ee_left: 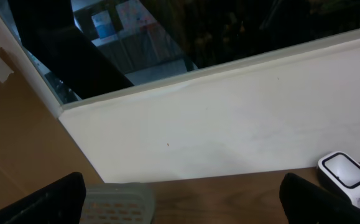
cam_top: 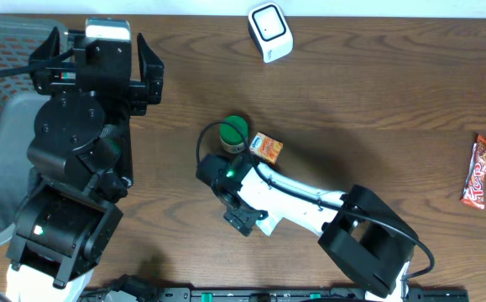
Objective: Scan the item barcode
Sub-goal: 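Reach the right gripper to the wipes pack and grasp it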
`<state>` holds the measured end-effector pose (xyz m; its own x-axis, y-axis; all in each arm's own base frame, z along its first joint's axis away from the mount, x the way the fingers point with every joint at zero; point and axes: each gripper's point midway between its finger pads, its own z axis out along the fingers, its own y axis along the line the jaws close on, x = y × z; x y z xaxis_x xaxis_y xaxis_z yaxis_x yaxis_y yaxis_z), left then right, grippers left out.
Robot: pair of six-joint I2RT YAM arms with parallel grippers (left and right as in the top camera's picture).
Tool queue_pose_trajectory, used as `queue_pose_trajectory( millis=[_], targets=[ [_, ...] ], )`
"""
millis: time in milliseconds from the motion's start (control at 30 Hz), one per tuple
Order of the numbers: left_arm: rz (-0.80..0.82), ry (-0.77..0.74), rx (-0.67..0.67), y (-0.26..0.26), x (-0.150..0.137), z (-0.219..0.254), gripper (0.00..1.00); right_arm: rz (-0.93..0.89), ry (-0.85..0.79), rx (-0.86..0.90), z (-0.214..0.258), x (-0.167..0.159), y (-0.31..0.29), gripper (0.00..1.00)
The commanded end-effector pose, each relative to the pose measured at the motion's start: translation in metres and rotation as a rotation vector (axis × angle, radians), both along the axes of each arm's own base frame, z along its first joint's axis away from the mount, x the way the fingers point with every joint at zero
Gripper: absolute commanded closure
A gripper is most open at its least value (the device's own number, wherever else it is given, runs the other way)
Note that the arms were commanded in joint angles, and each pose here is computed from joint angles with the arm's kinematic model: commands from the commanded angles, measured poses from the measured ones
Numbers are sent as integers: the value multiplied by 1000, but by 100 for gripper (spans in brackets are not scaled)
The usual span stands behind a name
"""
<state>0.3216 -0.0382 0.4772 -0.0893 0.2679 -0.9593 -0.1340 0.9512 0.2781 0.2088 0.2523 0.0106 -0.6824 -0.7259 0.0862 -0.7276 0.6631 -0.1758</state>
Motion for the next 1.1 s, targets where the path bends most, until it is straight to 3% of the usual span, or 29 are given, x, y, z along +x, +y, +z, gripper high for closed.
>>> queue_pose_trajectory(
  millis=[0,67,167,267,467,733,933,1067],
  targets=[
    [10,-20,1,4,-4,9,0,-1,-6,-50,-12,-6,-11,16],
    [10,-20,1,4,-4,9,0,-2,1,-62,-18,-10,-17,34],
    [10,-20,1,4,-4,9,0,-21,-12,-84,-22,-11,-25,76],
    [10,-20,1,4,-4,9,0,-36,-56,-103,-19,-3,-27,99],
    [10,-20,1,4,-4,9,0,-41,-70,-72,0,5,-15,99],
    [10,-20,1,4,-4,9,0,-127,-95,73,68,33,6,99],
    [10,-20,1,4,-4,9,0,-471,-153,187,90,85,-25,99],
    [10,-20,1,4,-4,9,0,-794,-176,271,89,119,-51,99]
  ],
)
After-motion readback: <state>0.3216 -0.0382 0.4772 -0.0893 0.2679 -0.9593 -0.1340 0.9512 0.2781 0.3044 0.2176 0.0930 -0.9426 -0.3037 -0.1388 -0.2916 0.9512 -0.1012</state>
